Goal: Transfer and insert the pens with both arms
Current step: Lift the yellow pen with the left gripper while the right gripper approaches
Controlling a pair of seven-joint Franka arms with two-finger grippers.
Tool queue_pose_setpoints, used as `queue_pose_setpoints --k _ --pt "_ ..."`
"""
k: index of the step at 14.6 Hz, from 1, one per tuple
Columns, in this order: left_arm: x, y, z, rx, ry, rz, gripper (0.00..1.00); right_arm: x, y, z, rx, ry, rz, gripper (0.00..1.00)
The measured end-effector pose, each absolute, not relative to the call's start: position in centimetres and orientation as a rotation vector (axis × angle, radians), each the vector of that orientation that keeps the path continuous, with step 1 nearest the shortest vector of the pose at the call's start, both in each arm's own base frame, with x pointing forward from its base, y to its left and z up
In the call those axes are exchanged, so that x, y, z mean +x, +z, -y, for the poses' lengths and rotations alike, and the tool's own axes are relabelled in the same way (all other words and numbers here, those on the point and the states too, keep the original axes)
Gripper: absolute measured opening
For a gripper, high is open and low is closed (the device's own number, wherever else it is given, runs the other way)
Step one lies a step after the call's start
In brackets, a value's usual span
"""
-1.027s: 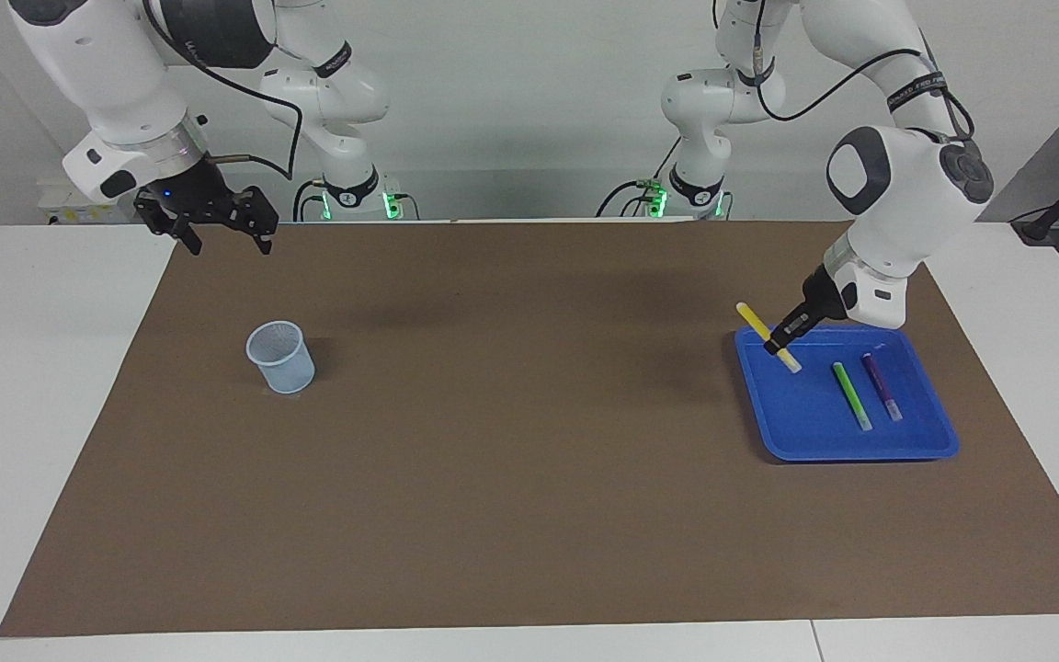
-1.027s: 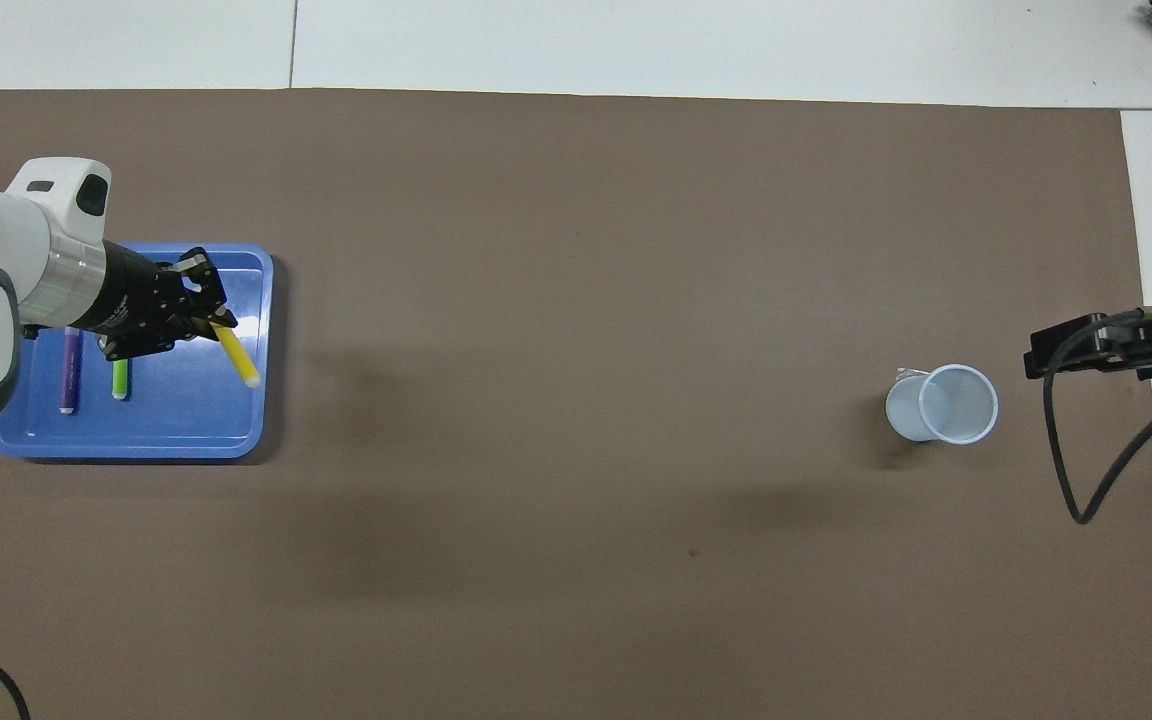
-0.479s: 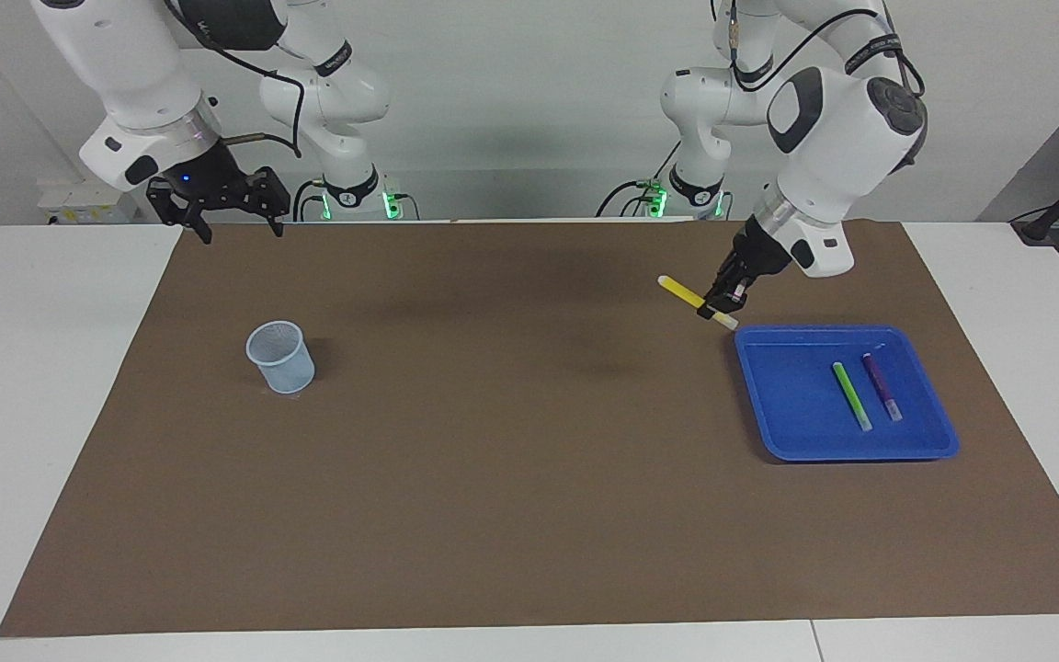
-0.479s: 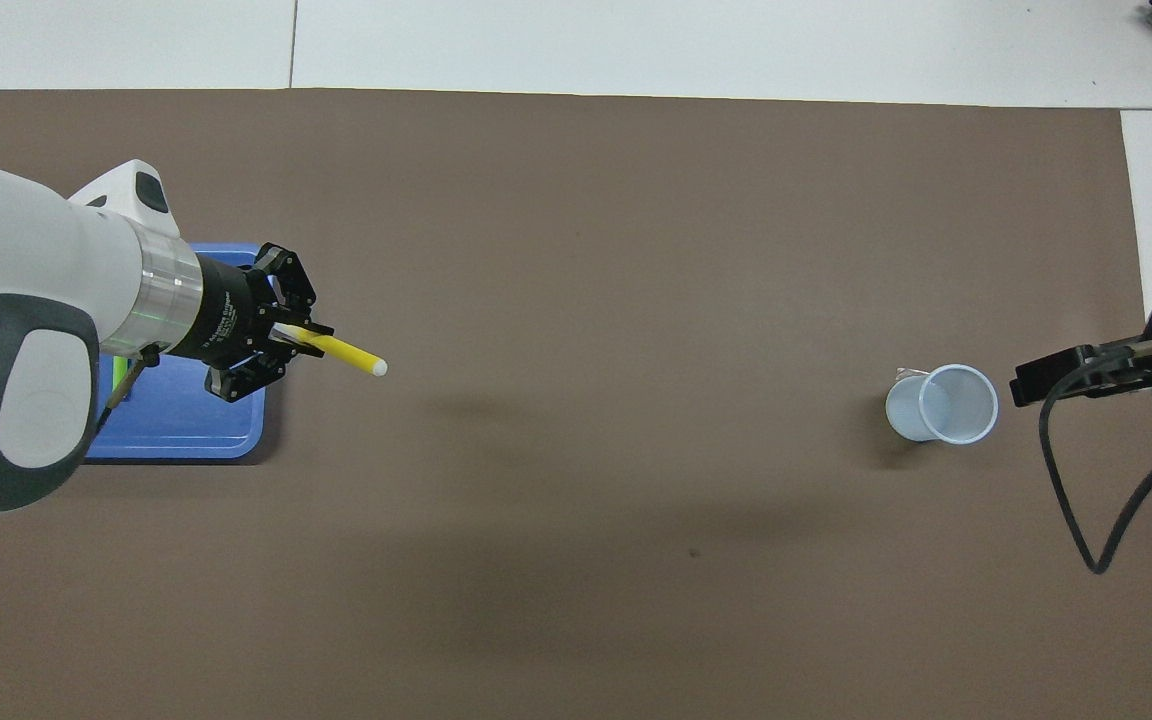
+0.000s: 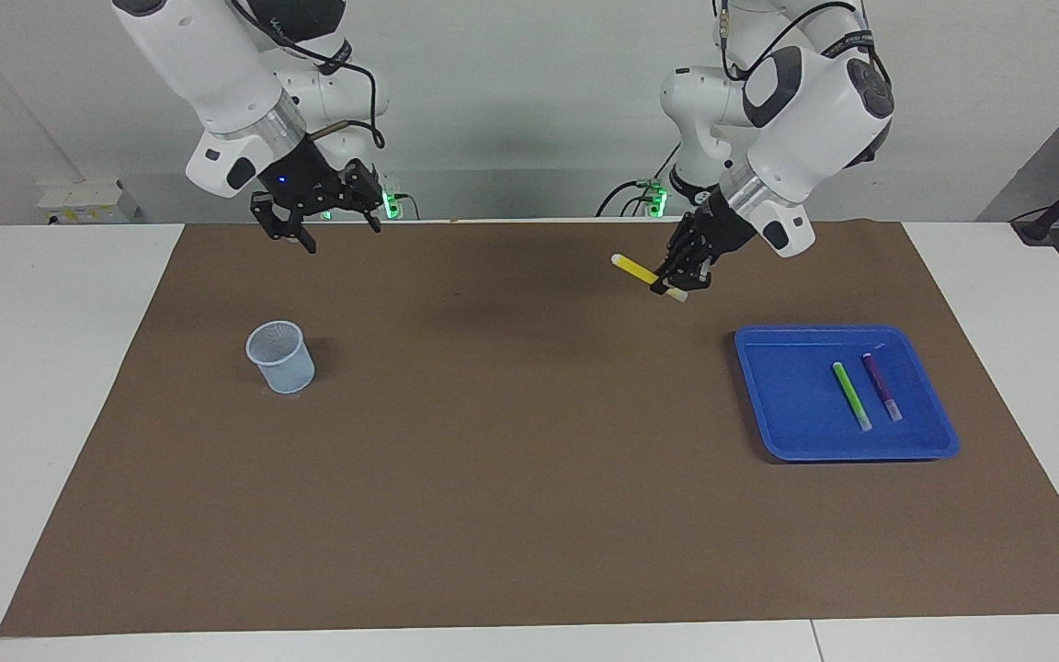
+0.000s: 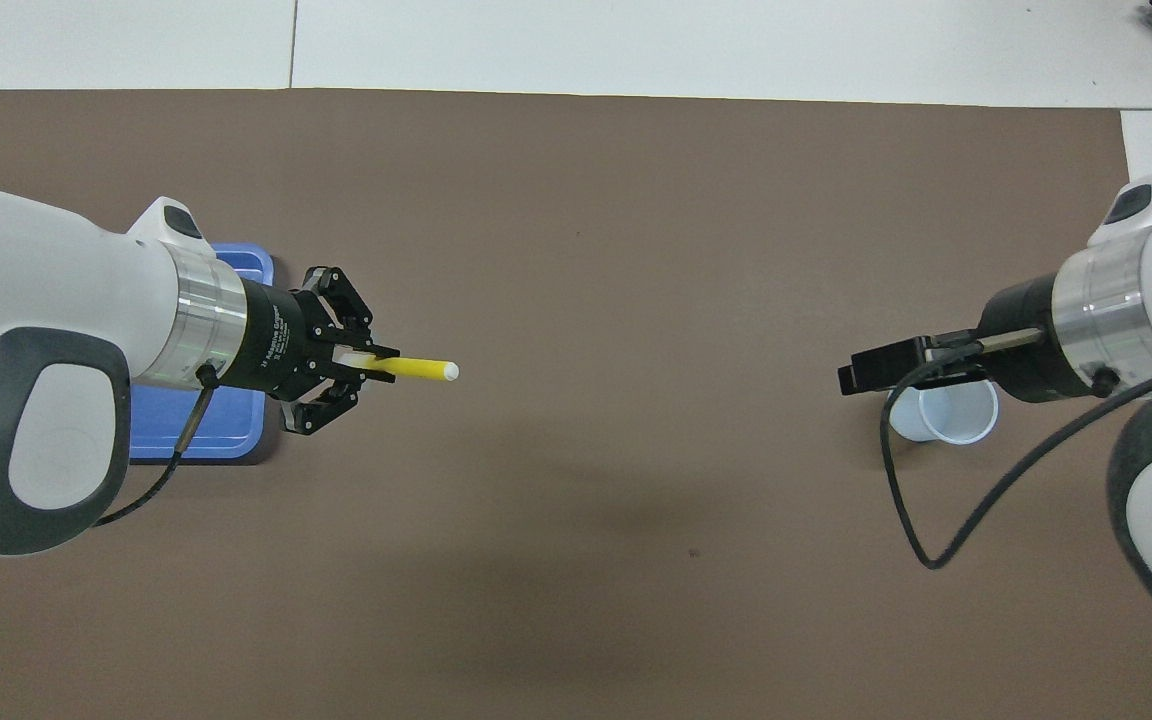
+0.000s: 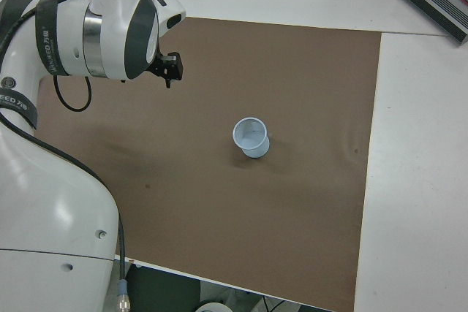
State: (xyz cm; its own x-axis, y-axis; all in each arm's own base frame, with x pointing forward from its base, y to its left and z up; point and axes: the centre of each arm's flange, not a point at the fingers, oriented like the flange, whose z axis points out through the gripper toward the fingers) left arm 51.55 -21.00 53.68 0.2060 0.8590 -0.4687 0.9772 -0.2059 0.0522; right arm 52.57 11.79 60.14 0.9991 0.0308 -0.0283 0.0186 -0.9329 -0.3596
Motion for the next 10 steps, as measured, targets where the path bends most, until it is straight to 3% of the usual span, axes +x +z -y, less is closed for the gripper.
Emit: queue_pose_setpoints --k 6,10 --pt "49.1 54.2 22.9 2.076 -0.595 -1.72 0.17 49.7 60.4 -24.7 -2.636 -0.01 -0.212 1.0" --pt "47.6 53.9 23.8 2.051 -0.619 -1.73 0.17 48.4 59.3 -27.8 -2.556 0.052 -0.304 1.0"
